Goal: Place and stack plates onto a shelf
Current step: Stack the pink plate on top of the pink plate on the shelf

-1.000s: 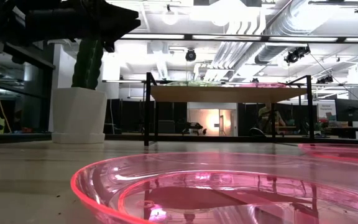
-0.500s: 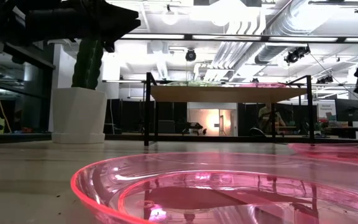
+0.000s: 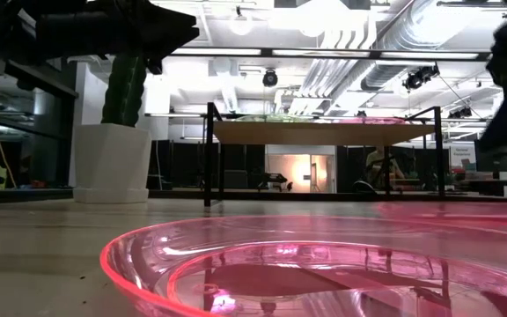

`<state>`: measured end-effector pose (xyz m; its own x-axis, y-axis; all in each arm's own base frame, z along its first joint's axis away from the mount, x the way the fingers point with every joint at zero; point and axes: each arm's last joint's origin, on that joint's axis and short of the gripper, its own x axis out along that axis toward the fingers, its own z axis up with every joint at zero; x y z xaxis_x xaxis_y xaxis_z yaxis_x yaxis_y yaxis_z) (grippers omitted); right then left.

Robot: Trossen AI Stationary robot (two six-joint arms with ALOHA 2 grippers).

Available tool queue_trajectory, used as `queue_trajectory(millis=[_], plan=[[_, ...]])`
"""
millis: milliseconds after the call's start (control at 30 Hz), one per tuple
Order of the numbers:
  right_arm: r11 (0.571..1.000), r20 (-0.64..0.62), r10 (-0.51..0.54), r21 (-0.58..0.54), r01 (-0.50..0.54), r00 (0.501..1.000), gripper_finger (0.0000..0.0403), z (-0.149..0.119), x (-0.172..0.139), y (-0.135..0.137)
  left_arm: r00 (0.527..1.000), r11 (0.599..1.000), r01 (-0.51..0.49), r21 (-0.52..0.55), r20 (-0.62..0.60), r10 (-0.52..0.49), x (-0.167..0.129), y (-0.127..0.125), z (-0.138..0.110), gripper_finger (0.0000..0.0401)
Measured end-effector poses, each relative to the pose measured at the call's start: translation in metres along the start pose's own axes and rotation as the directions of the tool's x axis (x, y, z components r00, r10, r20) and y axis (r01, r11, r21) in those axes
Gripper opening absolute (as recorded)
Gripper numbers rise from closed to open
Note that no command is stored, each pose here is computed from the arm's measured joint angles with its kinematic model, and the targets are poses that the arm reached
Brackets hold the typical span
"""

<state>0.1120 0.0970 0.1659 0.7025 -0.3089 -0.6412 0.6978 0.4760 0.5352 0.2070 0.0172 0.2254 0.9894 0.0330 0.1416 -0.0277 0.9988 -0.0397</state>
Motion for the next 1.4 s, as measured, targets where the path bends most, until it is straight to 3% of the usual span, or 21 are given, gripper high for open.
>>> queue_trajectory(millis=[100, 500, 733, 967, 1267, 1400], plan=[[0.999, 0.007, 0.037, -0.004, -0.037, 0.999, 0.0, 0.005, -0.003, 0.002, 1.0, 1.0, 0.0, 0.0, 0.004, 0.0, 0.0, 0.0, 0.0, 0.0113], [0.99, -0.053, -0.127, -0.073, 0.123, 0.99, 0.0007, 0.001, 0.012, -0.003, 1.0, 1.0, 0.0, -0.001, 0.004, 0.0, 0.0, 0.0, 0.0, 0.0113], [0.984, -0.065, -0.159, -0.091, 0.153, 0.985, 0.0088, -0.02, 0.033, -0.011, 1.0, 1.0, 0.0, -0.003, 0.001, 0.0, 0.0, 0.0, 0.0, 0.0113], [0.986, 0.055, -0.135, -0.09, 0.139, 0.989, 0.0158, -0.023, 0.043, -0.031, 1.0, 1.0, 0.0, -0.003, 0.001, 0.0, 0.0, 0.0, 0.0, 0.0113], [0.998, 0.069, 0.065, -0.032, -0.063, 0.996, 0.0161, -0.03, 0.057, -0.053, 1.0, 1.0, 0.0, -0.003, 0.002, 0.0, 0.0, 0.0, 0.0, 0.0113], [0.996, 0.044, 0.074, -0.048, -0.072, 0.996, 0.0161, -0.031, 0.058, -0.05, 1.0, 1.0, 0.0, -0.002, 0.002, 0.0, 0.0, 0.0, 0.0, 0.0113]])
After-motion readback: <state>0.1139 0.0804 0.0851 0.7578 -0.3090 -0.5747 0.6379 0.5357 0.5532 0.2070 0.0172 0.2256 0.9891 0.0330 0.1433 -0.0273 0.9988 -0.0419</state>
